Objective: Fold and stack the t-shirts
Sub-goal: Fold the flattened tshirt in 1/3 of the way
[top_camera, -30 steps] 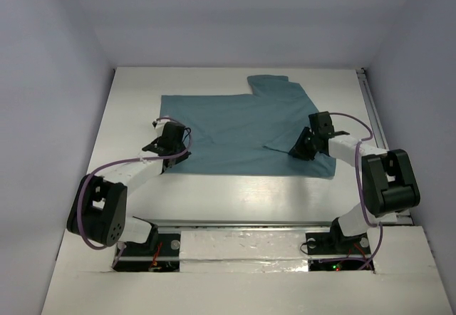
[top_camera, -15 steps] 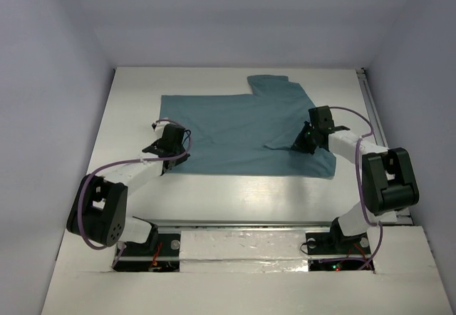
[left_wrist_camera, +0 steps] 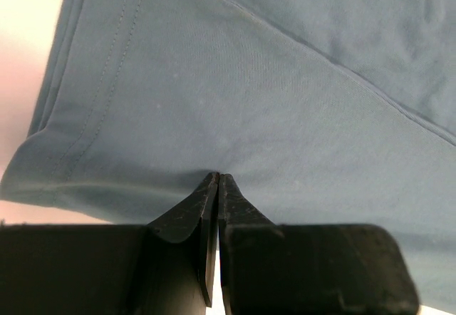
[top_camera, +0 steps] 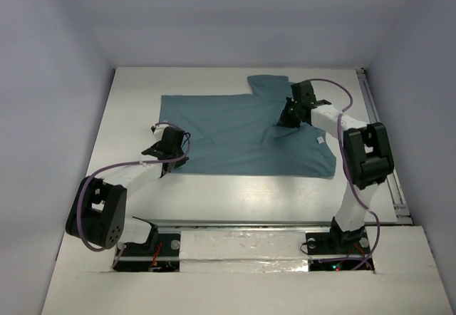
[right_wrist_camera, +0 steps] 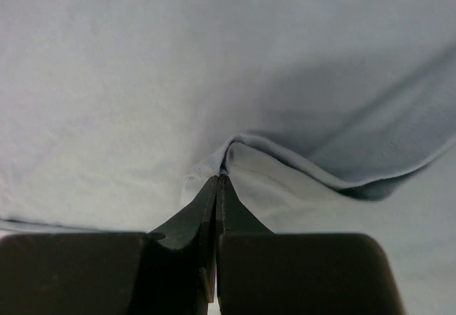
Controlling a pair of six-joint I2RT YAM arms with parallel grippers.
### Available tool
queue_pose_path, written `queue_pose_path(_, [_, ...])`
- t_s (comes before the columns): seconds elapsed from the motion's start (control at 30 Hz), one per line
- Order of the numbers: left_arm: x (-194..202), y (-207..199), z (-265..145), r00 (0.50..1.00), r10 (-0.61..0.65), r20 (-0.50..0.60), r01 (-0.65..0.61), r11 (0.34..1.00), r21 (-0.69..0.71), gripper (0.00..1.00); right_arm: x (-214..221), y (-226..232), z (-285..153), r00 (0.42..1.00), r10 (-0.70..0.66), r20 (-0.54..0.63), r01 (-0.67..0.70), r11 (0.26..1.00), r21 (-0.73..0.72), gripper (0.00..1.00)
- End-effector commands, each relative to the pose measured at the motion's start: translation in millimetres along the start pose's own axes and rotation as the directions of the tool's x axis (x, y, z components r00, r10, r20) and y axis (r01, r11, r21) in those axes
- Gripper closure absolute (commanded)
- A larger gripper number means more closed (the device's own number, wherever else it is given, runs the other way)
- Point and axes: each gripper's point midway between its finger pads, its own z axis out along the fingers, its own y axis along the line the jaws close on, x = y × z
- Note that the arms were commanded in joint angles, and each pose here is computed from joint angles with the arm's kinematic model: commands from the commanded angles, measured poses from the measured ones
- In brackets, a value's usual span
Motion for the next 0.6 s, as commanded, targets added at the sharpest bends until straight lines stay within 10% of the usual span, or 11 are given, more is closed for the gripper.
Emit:
queue_pose_path(0.0, [-13, 1, -12, 0.999, -0.006, 0.044, 0.006, 1.0, 0.001, 1.0, -7, 19, 8, 0.994, -0.112, 0.006, 0.112, 0.994, -0.014, 1.0])
queue_pose_path(0.3, [-29, -7, -25, 0.997, -0.02, 0.075, 0.018, 1.0, 0.025, 1.0, -12, 49, 24, 0.977, -0.213, 0.022, 0.212, 0.977, 0.022, 0.99])
queue_pose_path(0.57, [-44, -22, -31, 0.995, -0.04, 0.096, 0.034, 0.997, 0.066, 1.0, -28, 63, -3, 0.974, -0.207, 0.088, 0.207, 0.978, 0.007, 0.42])
